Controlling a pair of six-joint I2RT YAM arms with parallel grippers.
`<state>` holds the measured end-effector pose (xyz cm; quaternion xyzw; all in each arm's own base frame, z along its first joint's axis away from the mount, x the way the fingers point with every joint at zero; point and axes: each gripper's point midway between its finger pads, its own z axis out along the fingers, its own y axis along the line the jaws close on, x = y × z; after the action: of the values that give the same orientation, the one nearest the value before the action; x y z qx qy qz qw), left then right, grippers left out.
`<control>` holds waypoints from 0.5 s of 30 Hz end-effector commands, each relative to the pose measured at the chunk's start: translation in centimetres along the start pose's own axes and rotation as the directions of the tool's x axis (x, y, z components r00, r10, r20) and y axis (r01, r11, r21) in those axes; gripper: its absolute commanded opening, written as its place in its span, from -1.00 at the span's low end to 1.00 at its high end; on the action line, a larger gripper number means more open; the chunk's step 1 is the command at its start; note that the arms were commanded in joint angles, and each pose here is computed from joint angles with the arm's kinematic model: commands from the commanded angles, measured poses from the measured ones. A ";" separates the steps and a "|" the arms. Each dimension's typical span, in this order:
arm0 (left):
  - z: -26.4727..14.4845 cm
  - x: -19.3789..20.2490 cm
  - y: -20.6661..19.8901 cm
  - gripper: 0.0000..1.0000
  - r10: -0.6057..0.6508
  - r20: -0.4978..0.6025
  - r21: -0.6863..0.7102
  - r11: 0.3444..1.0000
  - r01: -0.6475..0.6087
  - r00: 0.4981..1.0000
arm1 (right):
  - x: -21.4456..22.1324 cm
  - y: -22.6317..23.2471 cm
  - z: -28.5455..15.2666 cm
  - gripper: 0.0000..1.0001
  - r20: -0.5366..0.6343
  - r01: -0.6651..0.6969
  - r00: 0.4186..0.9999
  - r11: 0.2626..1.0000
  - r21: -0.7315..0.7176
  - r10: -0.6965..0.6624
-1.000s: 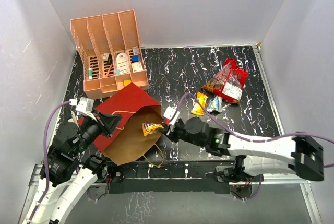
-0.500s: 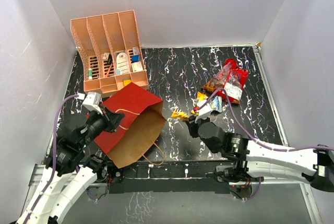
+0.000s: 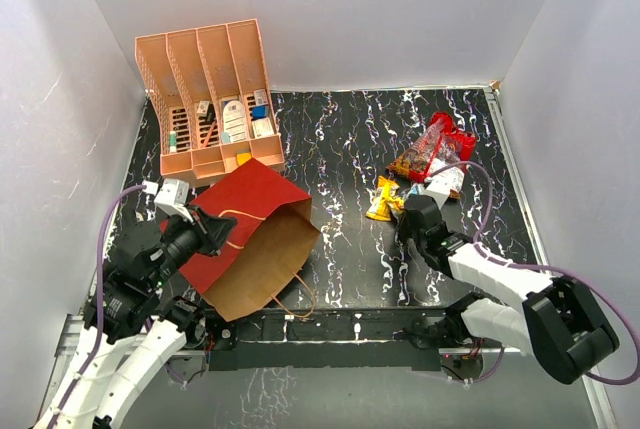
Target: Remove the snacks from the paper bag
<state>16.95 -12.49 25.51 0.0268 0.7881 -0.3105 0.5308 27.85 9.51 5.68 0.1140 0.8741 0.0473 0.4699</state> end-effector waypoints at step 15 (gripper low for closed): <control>-0.9 -1.1 -0.1 -1.00 0.017 0.073 0.014 1.000 -0.018 0.997 | -5.0 2.5 -2.6 0.21 0.140 -0.071 0.983 0.954 -0.293 0.116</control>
<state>16.49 -11.87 26.40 0.0214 0.7729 -0.3132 0.5514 27.55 9.27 5.70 0.1501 0.8573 0.1365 0.4731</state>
